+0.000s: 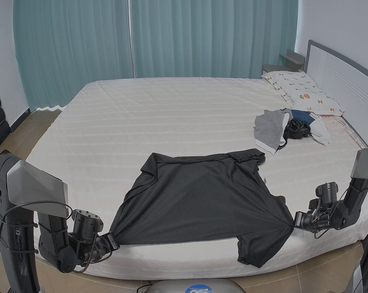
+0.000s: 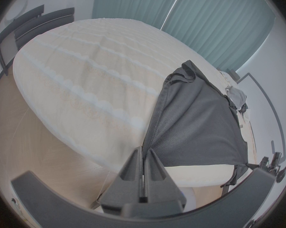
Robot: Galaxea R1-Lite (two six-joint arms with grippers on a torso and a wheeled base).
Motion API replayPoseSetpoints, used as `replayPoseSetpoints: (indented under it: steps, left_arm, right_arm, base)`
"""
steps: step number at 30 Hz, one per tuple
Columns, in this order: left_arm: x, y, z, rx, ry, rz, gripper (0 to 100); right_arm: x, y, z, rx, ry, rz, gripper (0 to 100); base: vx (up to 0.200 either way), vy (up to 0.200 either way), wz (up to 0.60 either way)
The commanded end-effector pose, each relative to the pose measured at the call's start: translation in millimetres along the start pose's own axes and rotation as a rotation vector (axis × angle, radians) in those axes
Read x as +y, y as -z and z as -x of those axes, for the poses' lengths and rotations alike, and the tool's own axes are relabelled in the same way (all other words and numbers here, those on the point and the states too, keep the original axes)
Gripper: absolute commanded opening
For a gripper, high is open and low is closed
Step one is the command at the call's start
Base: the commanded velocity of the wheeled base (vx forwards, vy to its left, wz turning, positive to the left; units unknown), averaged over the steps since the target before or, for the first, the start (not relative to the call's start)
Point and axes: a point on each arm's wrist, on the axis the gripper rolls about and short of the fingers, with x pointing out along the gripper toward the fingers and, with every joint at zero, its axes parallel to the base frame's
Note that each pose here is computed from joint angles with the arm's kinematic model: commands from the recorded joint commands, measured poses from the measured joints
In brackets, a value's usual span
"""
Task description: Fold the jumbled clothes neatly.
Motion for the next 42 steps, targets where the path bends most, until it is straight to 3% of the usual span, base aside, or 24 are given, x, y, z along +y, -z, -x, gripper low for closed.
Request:
replayPoseSetpoints:
  steps: [1, 12, 24, 25, 32, 37, 40, 42]
  left_arm:
    - [4.9, 9.0, 7.7, 0.046, -0.023, -0.047, 0]
    - [0.9, 23.9, 20.4, 0.170, -0.055, -0.121, 0]
    - [-9.2, 14.5, 7.0, 0.120, -0.015, -0.081, 0]
    - [-8.5, 15.4, 6.0, 0.124, -0.019, -0.082, 100]
    - [-6.0, 15.7, 6.2, 0.127, -0.029, -0.078, 100]
    - [-10.4, -7.4, 17.8, 0.035, 0.016, -0.034, 100]
    - [-14.2, -16.9, 21.4, -0.005, 0.041, -0.019, 100]
    - [-22.6, -37.8, 23.5, -0.083, 0.093, 0.049, 100]
  right_arm:
    - [-7.4, -5.0, 23.2, -0.010, 0.022, 0.039, 0]
    - [-18.3, 2.8, 30.2, 0.046, 0.104, 0.137, 0]
    - [-19.7, 6.0, 5.7, 0.067, 0.102, 0.140, 0]
    - [-20.3, 6.9, 4.3, 0.067, 0.102, 0.140, 100]
    - [-16.0, 3.0, 6.4, 0.025, 0.088, 0.125, 100]
    - [-2.1, -25.9, 27.5, -0.123, 0.028, -0.002, 100]
    - [2.0, -32.1, 29.5, -0.145, -0.002, -0.044, 100]
    - [23.5, -36.0, 20.7, -0.132, -0.097, -0.155, 100]
  base:
    - [0.000, 0.000, 0.00]
    - [0.000, 0.000, 0.00]
    - [0.000, 0.000, 0.00]
    - [0.000, 0.000, 0.00]
    - [0.000, 0.000, 0.00]
    - [0.000, 0.000, 0.00]
    - [0.000, 0.000, 0.00]
    - [0.000, 0.000, 0.00]
